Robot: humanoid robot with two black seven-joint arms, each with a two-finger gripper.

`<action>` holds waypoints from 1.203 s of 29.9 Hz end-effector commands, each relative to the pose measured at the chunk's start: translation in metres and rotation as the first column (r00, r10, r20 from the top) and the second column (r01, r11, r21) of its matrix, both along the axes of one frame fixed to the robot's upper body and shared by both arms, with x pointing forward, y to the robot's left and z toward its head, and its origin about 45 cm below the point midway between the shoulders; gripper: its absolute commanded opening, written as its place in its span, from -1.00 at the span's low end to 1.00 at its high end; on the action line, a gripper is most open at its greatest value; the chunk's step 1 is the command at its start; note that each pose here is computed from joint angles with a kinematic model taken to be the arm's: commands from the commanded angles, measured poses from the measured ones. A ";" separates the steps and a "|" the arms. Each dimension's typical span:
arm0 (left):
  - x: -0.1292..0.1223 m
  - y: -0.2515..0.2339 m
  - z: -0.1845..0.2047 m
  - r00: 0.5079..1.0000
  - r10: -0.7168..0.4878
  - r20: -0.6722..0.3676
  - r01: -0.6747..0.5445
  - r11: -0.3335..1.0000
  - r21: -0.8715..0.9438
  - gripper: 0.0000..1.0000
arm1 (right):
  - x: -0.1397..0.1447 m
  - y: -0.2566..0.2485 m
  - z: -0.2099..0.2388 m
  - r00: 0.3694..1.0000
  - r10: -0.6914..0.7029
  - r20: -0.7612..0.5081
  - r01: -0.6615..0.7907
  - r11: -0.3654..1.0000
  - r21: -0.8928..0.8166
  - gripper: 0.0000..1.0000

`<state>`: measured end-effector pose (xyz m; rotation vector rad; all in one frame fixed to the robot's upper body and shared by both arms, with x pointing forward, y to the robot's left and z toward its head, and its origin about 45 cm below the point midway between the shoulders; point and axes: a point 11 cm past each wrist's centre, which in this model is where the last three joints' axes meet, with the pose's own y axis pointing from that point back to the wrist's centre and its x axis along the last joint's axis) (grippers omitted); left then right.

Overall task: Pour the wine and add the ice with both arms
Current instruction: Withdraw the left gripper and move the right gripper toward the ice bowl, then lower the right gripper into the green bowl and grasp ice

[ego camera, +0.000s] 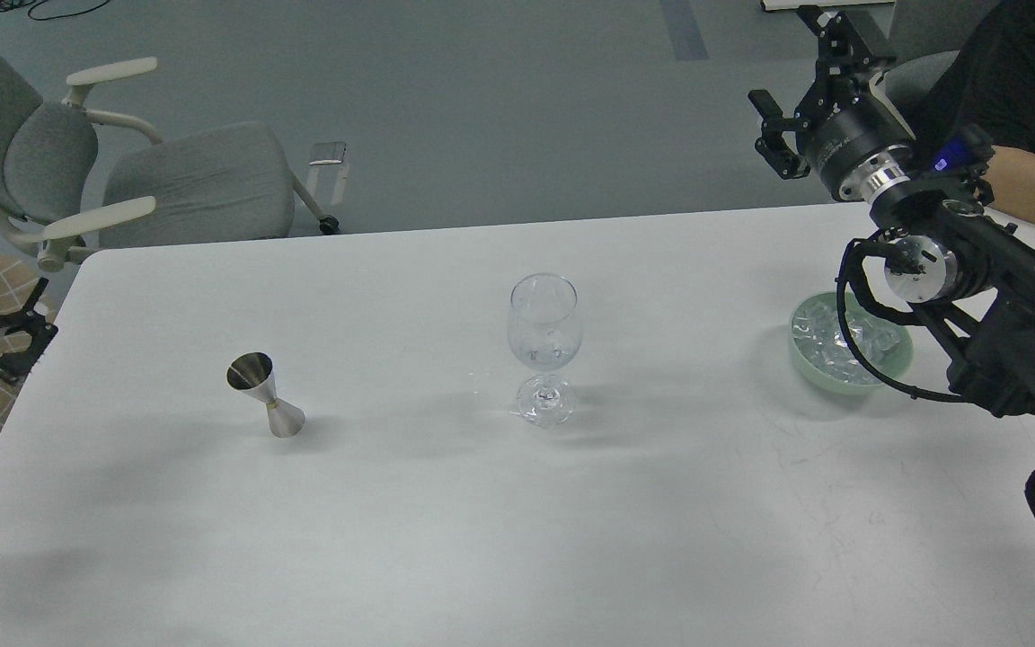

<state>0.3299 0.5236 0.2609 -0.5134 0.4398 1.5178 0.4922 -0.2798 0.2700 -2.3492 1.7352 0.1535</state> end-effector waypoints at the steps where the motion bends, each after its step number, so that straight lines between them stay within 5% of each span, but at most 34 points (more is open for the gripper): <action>1: 0.029 -0.015 0.011 0.999 0.006 0.049 -0.014 0.989 0.150 0.96 | 0.000 -0.002 0.002 1.000 -0.001 0.005 0.001 1.000 -0.007 1.00; 9: 0.056 -0.053 0.027 0.974 -0.035 0.222 -0.024 0.966 0.257 0.96 | -0.010 0.001 0.000 0.997 0.076 -0.001 -0.076 0.989 -0.127 1.00; 16: 0.058 -0.060 0.023 0.976 -0.055 0.212 0.002 0.970 0.244 0.96 | -0.034 -0.034 0.020 0.990 0.138 0.035 -0.111 0.905 -0.410 1.00; 19: 0.059 -0.065 0.022 0.976 -0.074 0.205 0.021 0.967 0.254 0.96 | -0.051 -0.051 0.017 0.985 0.170 0.026 -0.123 0.802 -0.584 1.00; 24: 0.062 -0.081 0.011 0.978 -0.115 0.177 0.067 0.964 0.257 0.96 | -0.097 -0.085 -0.018 0.972 0.233 0.010 -0.082 0.384 -0.920 1.00; 31: 0.066 -0.103 -0.003 0.976 -0.123 0.180 0.086 0.976 0.200 0.96 | -0.140 -0.117 -0.062 0.945 0.325 0.020 0.033 -0.034 -0.999 1.00; 36: 0.068 -0.113 -0.007 0.973 -0.134 0.186 0.101 0.979 0.176 0.96 | -0.151 -0.135 -0.079 0.943 0.332 0.006 0.058 -0.146 -0.988 1.00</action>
